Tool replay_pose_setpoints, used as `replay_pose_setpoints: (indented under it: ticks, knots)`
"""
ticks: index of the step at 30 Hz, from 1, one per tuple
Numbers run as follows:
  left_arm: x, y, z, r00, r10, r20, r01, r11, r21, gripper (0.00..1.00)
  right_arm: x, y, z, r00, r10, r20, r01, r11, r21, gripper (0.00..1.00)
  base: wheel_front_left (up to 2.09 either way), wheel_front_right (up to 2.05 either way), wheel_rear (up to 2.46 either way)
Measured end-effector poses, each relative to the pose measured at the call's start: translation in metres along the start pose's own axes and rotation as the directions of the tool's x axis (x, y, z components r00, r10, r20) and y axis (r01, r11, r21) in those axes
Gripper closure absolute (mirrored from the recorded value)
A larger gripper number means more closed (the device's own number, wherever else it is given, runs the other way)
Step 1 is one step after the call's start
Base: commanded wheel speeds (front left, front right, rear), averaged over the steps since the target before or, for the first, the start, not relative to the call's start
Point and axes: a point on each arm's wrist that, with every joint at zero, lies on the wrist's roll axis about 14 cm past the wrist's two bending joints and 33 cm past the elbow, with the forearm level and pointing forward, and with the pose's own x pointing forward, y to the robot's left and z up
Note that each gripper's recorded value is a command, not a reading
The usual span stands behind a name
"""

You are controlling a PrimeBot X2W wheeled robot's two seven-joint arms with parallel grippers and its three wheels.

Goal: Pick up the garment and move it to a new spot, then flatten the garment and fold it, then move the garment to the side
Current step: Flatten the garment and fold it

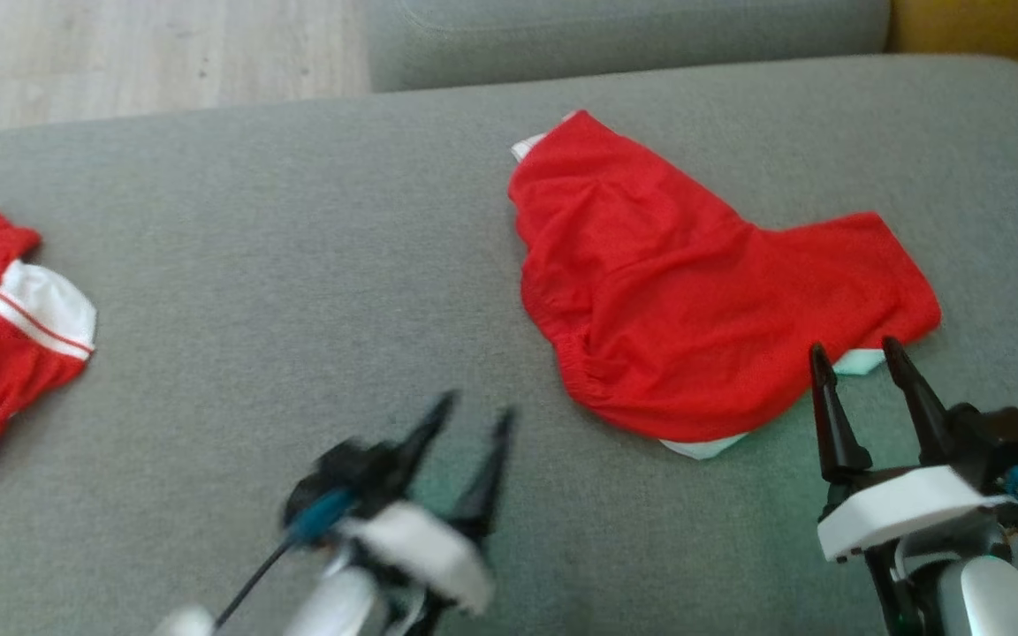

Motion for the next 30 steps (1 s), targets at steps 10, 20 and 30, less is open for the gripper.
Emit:
replay_pose_setpoints:
  ticks: [10, 20, 30]
  knots:
    - [0.046, -0.068, -0.052, 0.914, -0.266, -0.307, 0.274, 0.962, -0.018, 0.0, 0.002, -0.013, -0.004, 0.999, -0.039, -0.018, 0.039, 0.999, 0.011, 0.0, 0.0, 0.0, 0.0]
    - [0.078, -0.065, -0.063, 0.891, -0.294, -0.346, 0.324, 0.945, 0.031, 0.0, -0.001, -0.031, -0.013, 0.994, -0.097, -0.042, 0.098, 0.995, 0.033, 0.0, 0.0, 0.0, 0.0]
    - [0.084, -0.081, -0.066, 0.87, -0.353, -0.345, 0.373, 0.928, -0.011, 1.0, 0.002, -0.034, -0.015, 0.994, -0.105, -0.042, 0.106, 0.993, 0.041, 0.0, 0.0, 0.0, 0.0]
